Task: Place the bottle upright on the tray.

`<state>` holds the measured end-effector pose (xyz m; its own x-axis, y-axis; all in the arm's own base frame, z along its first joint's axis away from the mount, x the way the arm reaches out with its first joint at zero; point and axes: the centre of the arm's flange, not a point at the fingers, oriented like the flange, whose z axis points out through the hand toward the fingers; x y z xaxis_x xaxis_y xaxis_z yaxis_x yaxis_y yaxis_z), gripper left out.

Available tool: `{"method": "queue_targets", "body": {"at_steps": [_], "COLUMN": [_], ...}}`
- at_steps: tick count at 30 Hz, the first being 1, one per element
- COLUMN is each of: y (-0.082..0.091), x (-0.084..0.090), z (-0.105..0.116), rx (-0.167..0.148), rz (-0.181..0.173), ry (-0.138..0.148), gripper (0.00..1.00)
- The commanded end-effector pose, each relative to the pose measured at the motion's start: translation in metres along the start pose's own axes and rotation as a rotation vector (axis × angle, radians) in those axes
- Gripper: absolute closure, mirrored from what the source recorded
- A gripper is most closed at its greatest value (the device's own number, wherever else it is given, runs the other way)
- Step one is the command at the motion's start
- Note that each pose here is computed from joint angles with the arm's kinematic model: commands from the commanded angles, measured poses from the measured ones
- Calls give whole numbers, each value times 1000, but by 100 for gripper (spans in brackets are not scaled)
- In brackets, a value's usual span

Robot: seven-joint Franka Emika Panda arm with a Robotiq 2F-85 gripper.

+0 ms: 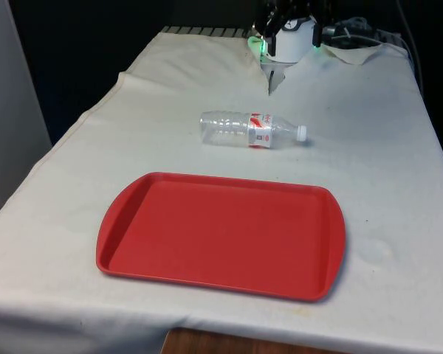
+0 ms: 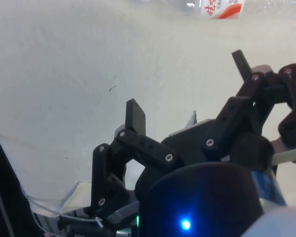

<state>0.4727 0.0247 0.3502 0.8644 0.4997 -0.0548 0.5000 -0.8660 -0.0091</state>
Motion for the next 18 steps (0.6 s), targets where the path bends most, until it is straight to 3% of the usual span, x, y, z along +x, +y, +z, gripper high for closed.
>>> {"method": "queue_targets", "body": {"at_steps": [1,7,15,17,18], "y": [0,0,0,0,0], "x": [0,-1,0,-1,0], "z": [1,2,2,2,2], "rx": [-10,-1,-14,-3,-14], "rz": [-9,-27,-77,-74,-86], "ry": [7,2,11,6,11], "gripper": [0,0,0,0,0]}}
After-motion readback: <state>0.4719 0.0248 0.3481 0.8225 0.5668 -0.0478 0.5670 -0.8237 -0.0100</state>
